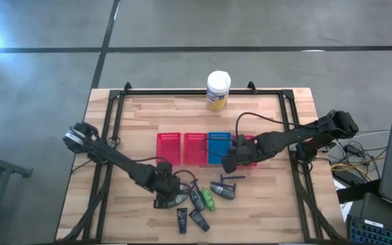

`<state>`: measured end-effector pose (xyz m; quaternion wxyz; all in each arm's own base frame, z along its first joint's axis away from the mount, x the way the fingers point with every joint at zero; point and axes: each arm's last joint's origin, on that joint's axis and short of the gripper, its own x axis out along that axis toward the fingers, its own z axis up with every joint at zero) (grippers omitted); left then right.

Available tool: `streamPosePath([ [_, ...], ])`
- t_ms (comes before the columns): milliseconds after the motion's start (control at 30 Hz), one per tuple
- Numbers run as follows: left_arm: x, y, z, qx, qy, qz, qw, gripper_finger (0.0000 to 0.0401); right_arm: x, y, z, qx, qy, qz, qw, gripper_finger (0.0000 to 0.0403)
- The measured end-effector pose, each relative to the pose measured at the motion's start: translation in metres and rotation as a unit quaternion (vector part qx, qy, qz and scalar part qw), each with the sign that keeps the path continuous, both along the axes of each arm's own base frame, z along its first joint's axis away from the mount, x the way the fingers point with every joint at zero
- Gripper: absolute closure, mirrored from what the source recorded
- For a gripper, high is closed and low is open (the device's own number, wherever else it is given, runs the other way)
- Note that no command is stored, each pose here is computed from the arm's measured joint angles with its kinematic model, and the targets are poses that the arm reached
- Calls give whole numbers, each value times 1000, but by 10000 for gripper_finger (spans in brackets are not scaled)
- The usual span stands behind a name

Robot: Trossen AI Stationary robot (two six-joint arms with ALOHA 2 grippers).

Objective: Pick & Place Travel size toiletries
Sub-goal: Put the gray deodorant into the left red bin

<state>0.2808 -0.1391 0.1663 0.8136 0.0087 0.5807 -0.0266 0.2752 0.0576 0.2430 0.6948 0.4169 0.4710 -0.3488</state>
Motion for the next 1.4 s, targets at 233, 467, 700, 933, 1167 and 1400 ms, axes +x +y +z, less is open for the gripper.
streamPosePath([
  [233,6,-3,2,-14,-7,6,1000,155,0,0,0,2,-1,-7,1000,39],
  [467,10,-2,5,-29,-16,33,999,155,0,0,0,3,-2,-10,1000,39],
  [700,14,1,6,-29,-35,61,997,140,0,0,0,0,-4,-14,1000,39],
  [933,21,0,-2,-17,-48,52,997,130,1,0,0,-5,-6,-16,1000,39],
  [1167,24,-2,-16,-11,-24,41,999,133,1,-1,0,-7,-7,-19,1000,39],
  [1400,23,-1,-13,-5,-31,37,999,176,1,-1,0,-11,-8,-21,1000,39],
])
